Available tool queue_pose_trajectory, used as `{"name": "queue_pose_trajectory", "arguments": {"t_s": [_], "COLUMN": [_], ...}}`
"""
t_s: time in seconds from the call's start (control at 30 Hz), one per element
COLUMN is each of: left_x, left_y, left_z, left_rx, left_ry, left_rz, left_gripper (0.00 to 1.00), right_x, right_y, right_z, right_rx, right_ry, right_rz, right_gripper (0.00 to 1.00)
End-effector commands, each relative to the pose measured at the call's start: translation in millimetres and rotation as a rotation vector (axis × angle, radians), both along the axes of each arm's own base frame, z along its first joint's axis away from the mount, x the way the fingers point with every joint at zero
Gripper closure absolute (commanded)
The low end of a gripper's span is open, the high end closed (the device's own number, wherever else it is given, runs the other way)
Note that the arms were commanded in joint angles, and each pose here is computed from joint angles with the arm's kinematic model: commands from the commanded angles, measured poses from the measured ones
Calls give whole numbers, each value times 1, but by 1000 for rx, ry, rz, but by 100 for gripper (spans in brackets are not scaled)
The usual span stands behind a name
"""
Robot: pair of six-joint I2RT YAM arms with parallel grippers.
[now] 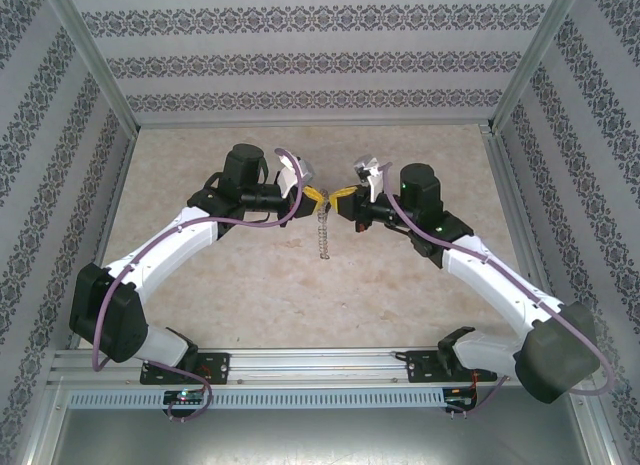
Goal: Put the keys on the keyring
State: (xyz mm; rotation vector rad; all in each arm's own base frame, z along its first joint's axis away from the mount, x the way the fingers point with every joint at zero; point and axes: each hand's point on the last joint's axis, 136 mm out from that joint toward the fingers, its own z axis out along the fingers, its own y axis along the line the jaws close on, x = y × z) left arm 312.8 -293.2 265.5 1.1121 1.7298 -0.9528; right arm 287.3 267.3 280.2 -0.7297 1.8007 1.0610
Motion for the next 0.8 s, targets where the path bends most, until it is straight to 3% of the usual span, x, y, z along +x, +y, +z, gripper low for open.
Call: {"name": "queue_pose_trajectory", "arguments": {"t_s": [0.0,0.77], "left_x": [-5,-7], "left_y": [-8,-13], "left_z": [15,18], "left_rx": [-18,-20], "left_ry": [-39,-46], "left_rz": [-46,-57], "left_gripper": [100,100], "right_x": [1,4], "right_y": [5,16], "right_z": [10,-4], "right_rx": [-8,-55], "right_ry": [-51,-35], "right_rz": [13,37], "right_gripper": [100,100]}}
